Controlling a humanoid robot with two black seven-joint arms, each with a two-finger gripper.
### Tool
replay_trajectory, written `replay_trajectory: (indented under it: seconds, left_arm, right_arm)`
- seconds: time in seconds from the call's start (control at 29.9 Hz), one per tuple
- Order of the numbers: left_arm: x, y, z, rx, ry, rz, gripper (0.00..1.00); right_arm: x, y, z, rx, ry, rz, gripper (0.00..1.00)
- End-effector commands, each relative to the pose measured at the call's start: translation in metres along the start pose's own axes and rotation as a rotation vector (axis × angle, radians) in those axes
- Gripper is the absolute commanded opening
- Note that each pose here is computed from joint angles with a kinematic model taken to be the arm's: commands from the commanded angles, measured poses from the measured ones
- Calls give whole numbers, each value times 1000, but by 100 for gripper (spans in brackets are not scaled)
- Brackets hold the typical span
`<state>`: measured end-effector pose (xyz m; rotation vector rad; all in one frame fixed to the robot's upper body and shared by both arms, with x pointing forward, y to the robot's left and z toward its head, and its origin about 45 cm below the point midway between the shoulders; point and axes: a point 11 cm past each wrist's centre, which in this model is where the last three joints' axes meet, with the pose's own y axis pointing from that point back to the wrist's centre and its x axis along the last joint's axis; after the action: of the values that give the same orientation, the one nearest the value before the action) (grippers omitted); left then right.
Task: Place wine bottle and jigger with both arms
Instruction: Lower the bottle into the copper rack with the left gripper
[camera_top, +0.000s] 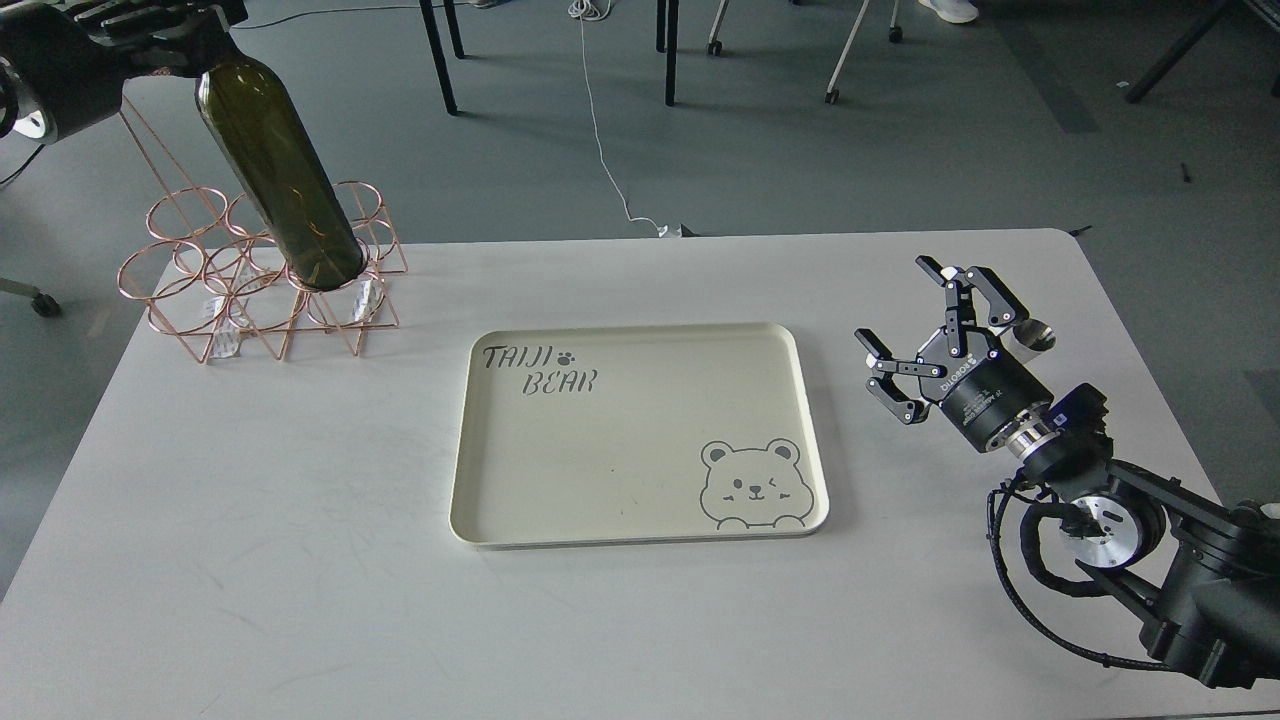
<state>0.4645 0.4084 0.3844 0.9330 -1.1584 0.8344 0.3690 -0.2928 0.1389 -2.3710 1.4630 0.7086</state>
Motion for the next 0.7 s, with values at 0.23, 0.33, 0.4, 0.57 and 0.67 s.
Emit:
replay_trajectory:
  seconds: [0.23,0.33,0.4,0.57,0.67]
  left_arm:
    - [-5,-3,2,-6,-8,-2,21]
    - [-7,-3,2,-6,-6,-4,21]
    - [-11,-6,4,-12,1,-9,21]
    - [-17,-6,4,-10,8,-18,22]
    - [-18,-7,5,-13,10,-19,22]
  right_arm:
    - [0,0,0,0,1,1,99]
    - [0,0,0,0,0,0,99]
    - [0,0,0,0,0,0,99]
    - [0,1,2,-3,-3,2,99]
    - [0,1,2,-3,-3,2,99]
